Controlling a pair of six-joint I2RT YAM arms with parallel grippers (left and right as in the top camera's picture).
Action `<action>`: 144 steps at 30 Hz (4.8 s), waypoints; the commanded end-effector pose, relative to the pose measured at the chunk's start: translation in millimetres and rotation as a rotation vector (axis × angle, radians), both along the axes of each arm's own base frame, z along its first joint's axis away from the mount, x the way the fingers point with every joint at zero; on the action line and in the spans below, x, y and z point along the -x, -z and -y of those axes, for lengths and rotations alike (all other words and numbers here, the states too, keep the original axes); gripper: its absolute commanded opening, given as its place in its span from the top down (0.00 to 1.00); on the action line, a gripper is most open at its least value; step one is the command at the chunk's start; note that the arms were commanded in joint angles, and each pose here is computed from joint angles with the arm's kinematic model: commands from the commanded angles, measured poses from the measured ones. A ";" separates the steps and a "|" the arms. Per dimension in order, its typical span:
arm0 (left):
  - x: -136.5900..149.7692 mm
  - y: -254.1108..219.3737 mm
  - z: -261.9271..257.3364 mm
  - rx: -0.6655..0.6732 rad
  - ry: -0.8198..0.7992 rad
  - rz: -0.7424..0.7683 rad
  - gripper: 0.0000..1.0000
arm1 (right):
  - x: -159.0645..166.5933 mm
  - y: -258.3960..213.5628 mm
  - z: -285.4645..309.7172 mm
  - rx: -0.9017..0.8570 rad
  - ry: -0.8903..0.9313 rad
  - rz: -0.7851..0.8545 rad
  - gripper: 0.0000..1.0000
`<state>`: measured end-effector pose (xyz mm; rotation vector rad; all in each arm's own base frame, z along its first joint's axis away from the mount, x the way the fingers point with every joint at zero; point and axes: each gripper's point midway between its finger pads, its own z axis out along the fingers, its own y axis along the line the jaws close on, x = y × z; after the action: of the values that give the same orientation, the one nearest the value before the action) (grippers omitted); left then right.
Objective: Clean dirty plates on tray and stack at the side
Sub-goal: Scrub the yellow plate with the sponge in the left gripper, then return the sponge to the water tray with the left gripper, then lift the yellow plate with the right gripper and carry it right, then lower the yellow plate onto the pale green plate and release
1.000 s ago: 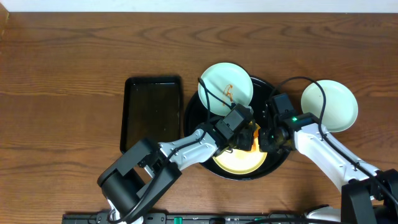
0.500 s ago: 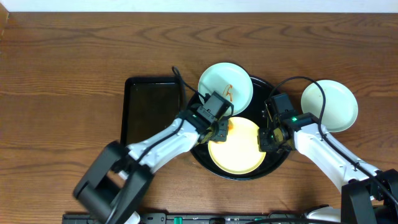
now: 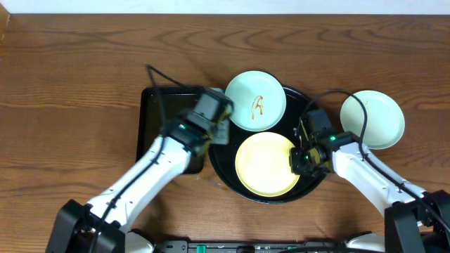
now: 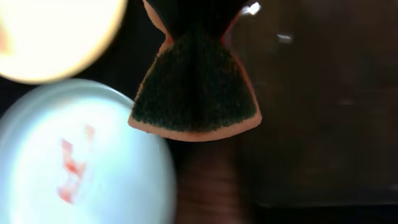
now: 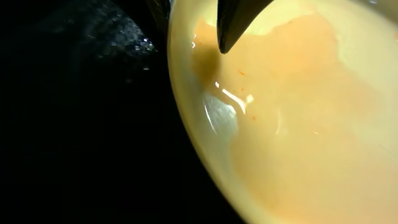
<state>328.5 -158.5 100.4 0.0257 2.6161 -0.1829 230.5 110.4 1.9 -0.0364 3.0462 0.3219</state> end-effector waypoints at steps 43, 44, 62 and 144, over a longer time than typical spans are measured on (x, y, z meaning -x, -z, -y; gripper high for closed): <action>-12.2 99.8 -101.7 -0.177 -0.265 -0.250 0.93 | -77.6 -131.7 86.8 0.361 0.075 0.652 0.99; -11.7 99.8 -99.7 -0.151 -0.297 -0.254 0.93 | -78.2 -132.7 89.1 0.376 0.079 0.656 0.99; -3.5 97.4 -27.8 0.078 0.074 -0.293 0.92 | -100.1 -177.4 86.1 0.639 -0.058 0.847 0.99; -7.7 91.7 -61.8 -0.040 -0.047 -0.255 0.92 | -113.0 -85.8 255.0 0.019 0.682 0.612 0.53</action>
<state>339.2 -101.6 11.9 -0.0257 2.8595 -0.1457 326.3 -168.4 67.5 0.8969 2.2801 0.0607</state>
